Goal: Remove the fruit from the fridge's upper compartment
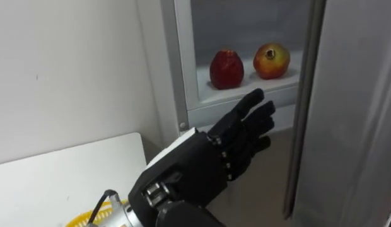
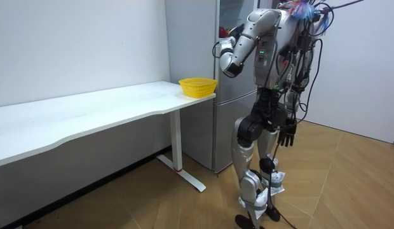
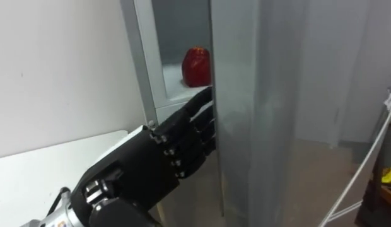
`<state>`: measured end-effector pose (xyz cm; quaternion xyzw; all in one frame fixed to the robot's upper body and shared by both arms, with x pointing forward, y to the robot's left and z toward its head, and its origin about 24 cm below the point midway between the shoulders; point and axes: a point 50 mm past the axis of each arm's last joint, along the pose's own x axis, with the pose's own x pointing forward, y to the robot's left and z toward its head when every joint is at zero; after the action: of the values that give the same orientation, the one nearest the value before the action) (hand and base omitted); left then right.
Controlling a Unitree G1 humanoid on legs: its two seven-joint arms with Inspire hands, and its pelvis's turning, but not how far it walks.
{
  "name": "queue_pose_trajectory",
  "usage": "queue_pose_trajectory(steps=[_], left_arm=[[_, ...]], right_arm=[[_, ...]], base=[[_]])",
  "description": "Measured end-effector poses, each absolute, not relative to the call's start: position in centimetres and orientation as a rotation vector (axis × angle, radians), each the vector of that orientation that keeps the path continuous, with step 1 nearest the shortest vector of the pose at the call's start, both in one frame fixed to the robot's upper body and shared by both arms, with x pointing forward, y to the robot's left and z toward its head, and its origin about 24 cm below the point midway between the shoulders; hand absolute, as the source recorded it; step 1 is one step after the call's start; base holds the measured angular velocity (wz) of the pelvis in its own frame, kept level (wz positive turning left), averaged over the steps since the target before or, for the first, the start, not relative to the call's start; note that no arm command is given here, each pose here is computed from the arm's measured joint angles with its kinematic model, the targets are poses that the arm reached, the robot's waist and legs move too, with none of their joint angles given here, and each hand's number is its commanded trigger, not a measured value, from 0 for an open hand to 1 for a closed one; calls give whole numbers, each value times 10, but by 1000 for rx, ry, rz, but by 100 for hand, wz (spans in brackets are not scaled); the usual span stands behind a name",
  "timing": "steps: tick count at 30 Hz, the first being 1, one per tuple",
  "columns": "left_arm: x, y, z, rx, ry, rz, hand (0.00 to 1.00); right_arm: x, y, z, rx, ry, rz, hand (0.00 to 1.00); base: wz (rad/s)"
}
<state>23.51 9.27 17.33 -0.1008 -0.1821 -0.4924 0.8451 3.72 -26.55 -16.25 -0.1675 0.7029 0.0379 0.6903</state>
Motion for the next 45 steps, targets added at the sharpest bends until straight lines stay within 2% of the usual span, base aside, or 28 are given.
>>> queue_pose_trajectory(steps=[13, 30, 45], left_arm=[[233, 83, 175, -203, -383, -1106, 0], [226, 39, 194, -187, -436, -1281, 0], [217, 18, 207, -175, -478, -1397, 0]], right_arm=[[39, -271, -160, -381, 1573, 74, 0], [42, -277, -158, -361, 1557, 27, 0], [40, -287, -155, -313, 1546, -55, 0]], base=[[-9], [-3], [-9]])
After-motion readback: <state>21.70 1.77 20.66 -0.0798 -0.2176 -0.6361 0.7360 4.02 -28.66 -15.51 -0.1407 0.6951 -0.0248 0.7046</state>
